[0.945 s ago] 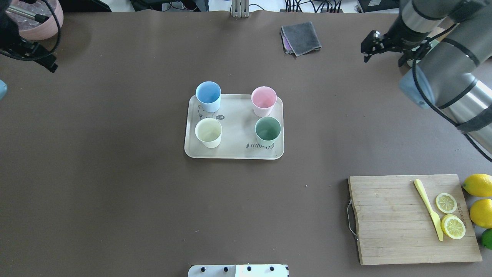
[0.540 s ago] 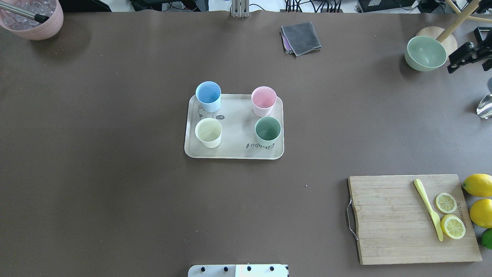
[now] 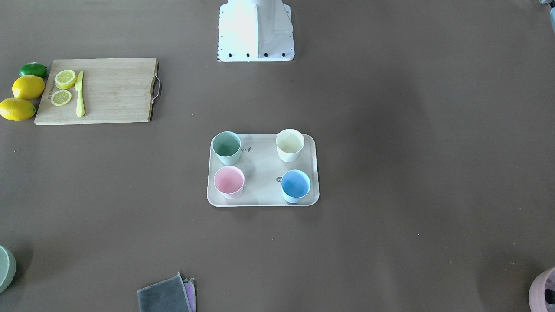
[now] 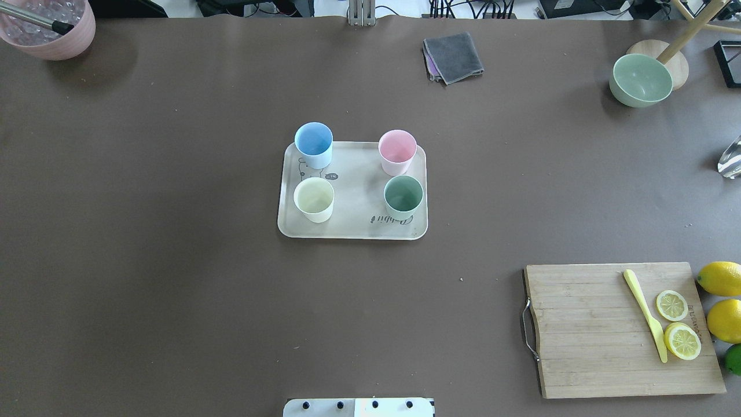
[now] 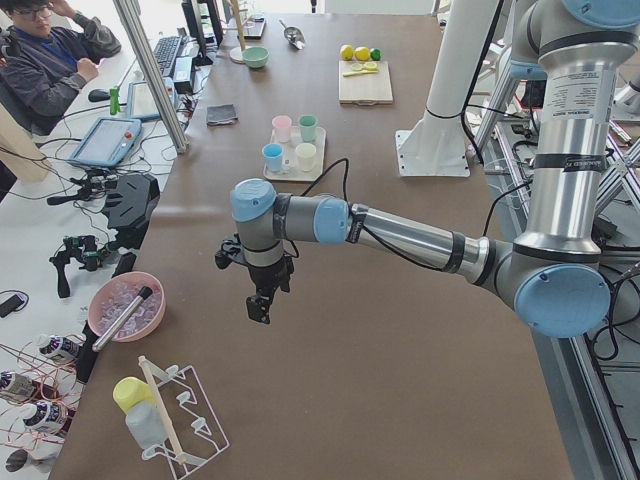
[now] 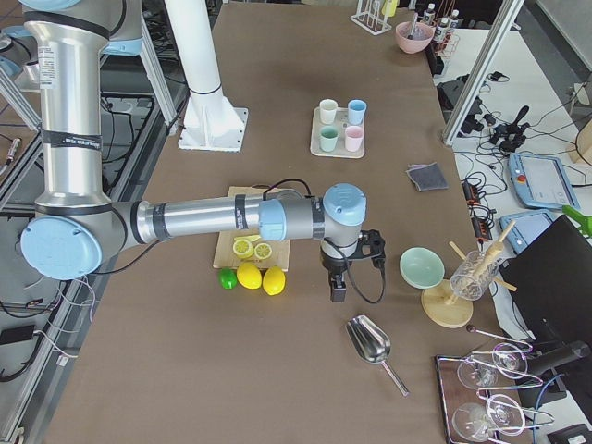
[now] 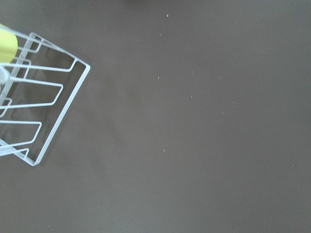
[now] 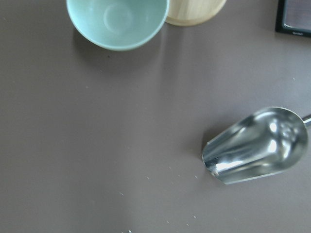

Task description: Place all cups on tray

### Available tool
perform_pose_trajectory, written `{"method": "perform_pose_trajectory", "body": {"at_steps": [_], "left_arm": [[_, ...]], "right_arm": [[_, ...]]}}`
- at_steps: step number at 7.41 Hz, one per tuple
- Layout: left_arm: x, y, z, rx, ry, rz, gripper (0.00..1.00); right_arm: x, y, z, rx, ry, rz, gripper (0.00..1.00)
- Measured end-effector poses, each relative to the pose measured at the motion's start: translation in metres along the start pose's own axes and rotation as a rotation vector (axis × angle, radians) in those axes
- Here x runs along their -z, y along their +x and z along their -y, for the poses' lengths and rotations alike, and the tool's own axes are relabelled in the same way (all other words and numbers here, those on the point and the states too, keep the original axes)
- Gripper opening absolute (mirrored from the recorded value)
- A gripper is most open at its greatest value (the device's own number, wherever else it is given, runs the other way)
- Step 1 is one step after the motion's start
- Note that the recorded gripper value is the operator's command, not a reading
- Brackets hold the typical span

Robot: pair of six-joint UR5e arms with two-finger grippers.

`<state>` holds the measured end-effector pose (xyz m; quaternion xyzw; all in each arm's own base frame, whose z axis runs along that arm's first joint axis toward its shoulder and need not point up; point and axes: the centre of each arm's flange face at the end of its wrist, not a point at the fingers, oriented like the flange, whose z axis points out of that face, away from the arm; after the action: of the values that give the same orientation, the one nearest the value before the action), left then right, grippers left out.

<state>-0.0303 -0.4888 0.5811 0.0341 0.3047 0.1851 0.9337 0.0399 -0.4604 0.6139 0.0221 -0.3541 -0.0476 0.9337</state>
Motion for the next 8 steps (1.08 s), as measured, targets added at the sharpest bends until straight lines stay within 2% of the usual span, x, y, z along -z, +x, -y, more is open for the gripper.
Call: {"method": "perform_pose_trajectory", "body": {"at_steps": [2, 5, 7, 8], "left_arm": [[-0.014, -0.013, -0.025, 0.041, -0.031, -0.011, 0.98], [-0.001, -0.038, -0.038, 0.121, 0.006, -0.036, 0.98], [0.006, -0.039, -0.041, 0.21, 0.046, -0.106, 0.98], [0.01, -0.037, -0.042, 0.225, 0.06, -0.121, 0.98]], "right_arm": [[-0.016, 0.021, -0.042, -0.044, -0.041, 0.014, 1.0], [-0.014, 0.021, -0.035, -0.044, -0.037, 0.001, 1.0], [-0.012, 0.019, -0.031, -0.04, -0.031, 0.0, 1.0], [-0.012, 0.019, -0.03, -0.041, -0.03, 0.001, 1.0]]}}
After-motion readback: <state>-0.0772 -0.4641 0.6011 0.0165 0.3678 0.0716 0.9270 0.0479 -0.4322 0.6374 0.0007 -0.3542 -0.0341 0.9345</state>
